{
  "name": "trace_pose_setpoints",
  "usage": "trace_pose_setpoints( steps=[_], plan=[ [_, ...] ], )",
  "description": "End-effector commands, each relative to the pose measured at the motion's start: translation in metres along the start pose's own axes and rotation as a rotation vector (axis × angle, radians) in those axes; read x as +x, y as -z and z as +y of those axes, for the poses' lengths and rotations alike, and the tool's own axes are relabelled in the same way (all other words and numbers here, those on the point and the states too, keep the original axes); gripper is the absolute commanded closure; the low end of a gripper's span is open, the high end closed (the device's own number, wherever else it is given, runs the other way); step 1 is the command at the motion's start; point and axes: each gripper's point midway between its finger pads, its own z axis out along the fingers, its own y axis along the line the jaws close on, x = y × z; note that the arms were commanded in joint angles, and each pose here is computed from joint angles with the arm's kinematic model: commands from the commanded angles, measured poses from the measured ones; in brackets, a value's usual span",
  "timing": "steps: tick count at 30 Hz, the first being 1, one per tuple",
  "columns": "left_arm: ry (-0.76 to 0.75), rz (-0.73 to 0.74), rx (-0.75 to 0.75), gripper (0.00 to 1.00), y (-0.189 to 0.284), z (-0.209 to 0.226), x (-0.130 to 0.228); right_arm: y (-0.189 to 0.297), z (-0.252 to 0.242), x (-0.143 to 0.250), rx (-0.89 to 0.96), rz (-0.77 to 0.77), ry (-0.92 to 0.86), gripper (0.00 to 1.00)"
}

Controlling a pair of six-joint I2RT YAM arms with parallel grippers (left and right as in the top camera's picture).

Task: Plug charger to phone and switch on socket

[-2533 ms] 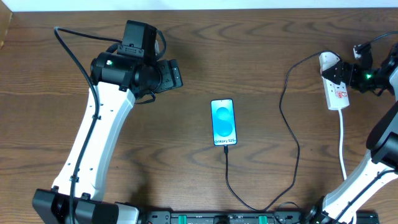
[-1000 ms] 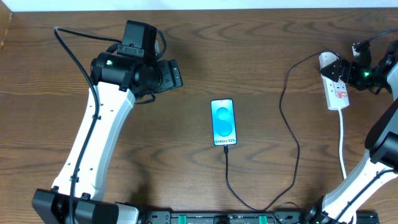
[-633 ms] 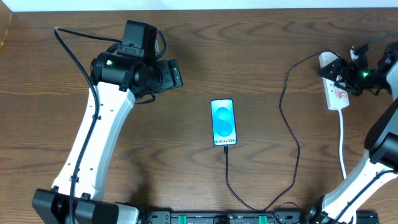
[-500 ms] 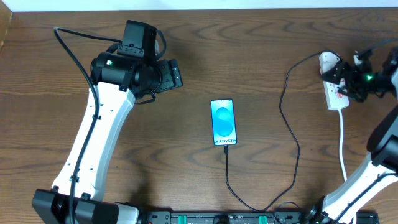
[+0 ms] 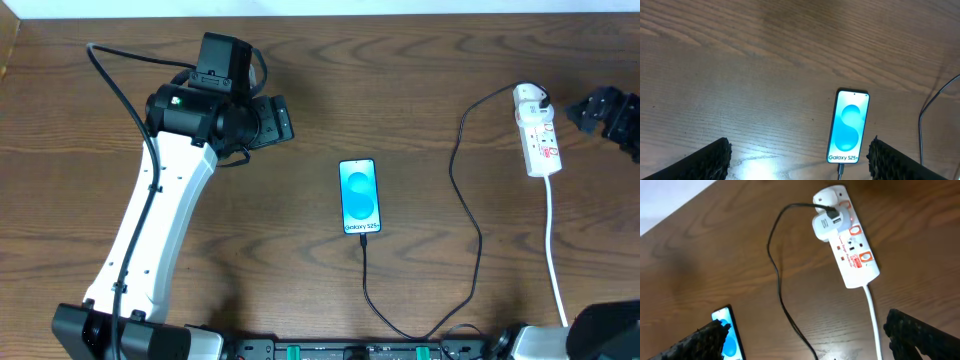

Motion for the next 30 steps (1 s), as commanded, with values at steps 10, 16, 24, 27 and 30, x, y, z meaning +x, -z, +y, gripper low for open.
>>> trace_pose_setpoints(
  steps=[10,16,24,27,30],
  plan=[
    [-0.019,-0.019,-0.001,0.13,0.005,-0.001,-0.003,0.007,0.003,0.000,0.011,-0.017,-0.003,0.01],
    [-0.025,-0.049,-0.050,0.13,0.007,0.009,-0.008,0.007,0.003,0.000,0.011,-0.017,-0.003,0.01],
    [-0.069,-0.212,-0.242,0.12,0.009,0.040,-0.004,0.007,0.003,0.000,0.011,-0.017,-0.004,0.01],
    [-0.079,-0.269,-0.278,0.13,0.013,0.053,0.009,0.007,0.003,0.000,0.011,-0.017,-0.003,0.01],
    [-0.073,-0.322,-0.299,0.13,0.018,0.069,0.023,0.007,0.003,0.000,0.011,-0.017,-0.004,0.01]
  ],
)
